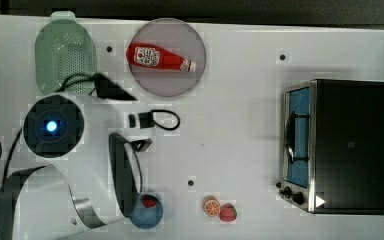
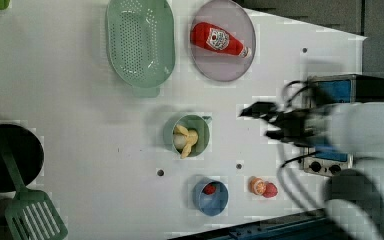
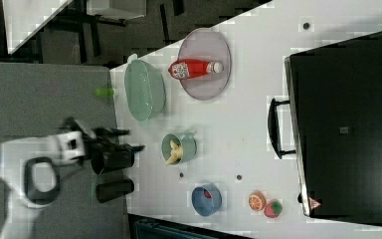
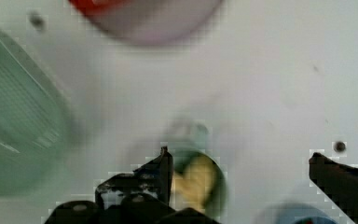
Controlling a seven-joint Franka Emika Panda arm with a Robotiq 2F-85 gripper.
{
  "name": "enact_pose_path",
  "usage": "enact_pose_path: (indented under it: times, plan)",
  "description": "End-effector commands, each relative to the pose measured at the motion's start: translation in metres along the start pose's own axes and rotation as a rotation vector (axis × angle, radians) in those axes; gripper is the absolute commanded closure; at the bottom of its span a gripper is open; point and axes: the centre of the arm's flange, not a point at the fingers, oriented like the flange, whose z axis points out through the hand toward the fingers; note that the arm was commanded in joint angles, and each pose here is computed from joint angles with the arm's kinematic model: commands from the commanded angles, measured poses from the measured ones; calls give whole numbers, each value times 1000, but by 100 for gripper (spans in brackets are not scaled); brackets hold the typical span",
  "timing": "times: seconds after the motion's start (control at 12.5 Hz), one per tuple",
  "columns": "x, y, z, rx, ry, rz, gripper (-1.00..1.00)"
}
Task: Pick Banana and place it in mug.
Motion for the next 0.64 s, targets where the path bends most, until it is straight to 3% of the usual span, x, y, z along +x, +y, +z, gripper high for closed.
enact_pose_path:
  times: [0.08,0.32,0.4,0.64]
  plan:
    - [34,43,-34,-59,8,109,-100]
    - [83,107,-102,-69,-6,267,-100]
    - [104,143,-125,-65,-29,341,-100]
    - [111,172,-134,-79,-80,314,-100]
